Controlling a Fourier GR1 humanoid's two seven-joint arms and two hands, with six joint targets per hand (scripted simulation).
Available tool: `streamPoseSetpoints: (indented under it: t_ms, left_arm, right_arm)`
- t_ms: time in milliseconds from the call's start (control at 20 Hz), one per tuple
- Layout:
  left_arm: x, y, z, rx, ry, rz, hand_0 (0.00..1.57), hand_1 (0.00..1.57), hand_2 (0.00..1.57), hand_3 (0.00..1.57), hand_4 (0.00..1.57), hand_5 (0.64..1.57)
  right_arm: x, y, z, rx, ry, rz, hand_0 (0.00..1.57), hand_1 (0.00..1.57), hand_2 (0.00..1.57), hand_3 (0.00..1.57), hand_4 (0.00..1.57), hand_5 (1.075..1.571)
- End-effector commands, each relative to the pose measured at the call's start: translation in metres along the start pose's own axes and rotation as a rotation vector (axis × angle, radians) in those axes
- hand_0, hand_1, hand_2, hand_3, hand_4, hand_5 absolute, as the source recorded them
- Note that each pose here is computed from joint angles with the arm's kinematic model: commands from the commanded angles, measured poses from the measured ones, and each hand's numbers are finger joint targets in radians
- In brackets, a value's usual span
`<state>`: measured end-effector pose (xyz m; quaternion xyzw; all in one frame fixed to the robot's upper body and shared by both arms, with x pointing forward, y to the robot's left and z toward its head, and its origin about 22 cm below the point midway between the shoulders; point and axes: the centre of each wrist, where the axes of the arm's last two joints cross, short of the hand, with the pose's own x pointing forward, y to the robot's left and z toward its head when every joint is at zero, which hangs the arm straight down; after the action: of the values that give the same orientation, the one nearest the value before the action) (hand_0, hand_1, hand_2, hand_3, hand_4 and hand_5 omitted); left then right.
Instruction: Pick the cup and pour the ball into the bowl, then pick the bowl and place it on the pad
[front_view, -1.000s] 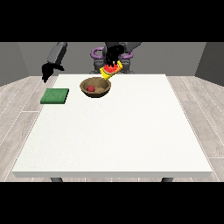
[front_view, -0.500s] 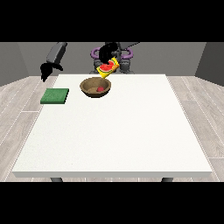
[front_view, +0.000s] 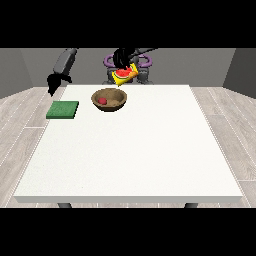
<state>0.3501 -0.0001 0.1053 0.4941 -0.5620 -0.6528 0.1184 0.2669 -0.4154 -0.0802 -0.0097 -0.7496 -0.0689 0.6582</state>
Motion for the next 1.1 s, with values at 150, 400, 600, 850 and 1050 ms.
streamPoseSetpoints:
  t_ms: [150, 400, 600, 850, 1050]
  left_arm:
    - [-0.065, 0.003, 0.013, 0.133, 0.185, 0.264, 0.00, 0.00, 1.57, 1.57, 0.88, 1.550]
    - [-0.099, -0.090, 0.084, 0.103, 0.341, 0.580, 1.55, 1.55, 1.57, 1.46, 1.01, 1.523]
    - [-0.065, -0.129, 0.121, 0.142, 0.359, 0.882, 1.31, 1.31, 1.14, 0.83, 1.37, 1.571]
    - [-0.088, -0.153, 0.158, 0.389, 0.397, 1.074, 1.28, 1.28, 1.10, 0.75, 1.42, 1.567]
    - [-0.107, -0.151, 0.154, 0.557, 0.336, 1.300, 0.97, 0.97, 0.92, 0.57, 1.21, 1.545]
  right_arm:
    - [-0.020, -0.002, 0.027, -0.049, 0.083, -0.049, 0.00, 0.00, 0.35, 0.28, 0.70, 1.562]
    - [-0.017, -0.007, 0.031, -0.072, 0.040, -0.054, 0.00, 0.00, 0.35, 0.28, 0.70, 1.562]
    - [-0.006, -0.001, 0.012, -0.109, -0.042, -0.050, 0.00, 0.00, 0.36, 0.26, 0.72, 1.557]
    - [0.005, -0.007, 0.006, -0.149, -0.118, -0.061, 0.00, 0.00, 0.39, 0.24, 0.69, 1.546]
    - [0.006, 0.007, -0.007, -0.185, -0.172, -0.086, 0.00, 0.00, 0.41, 0.27, 0.66, 1.552]
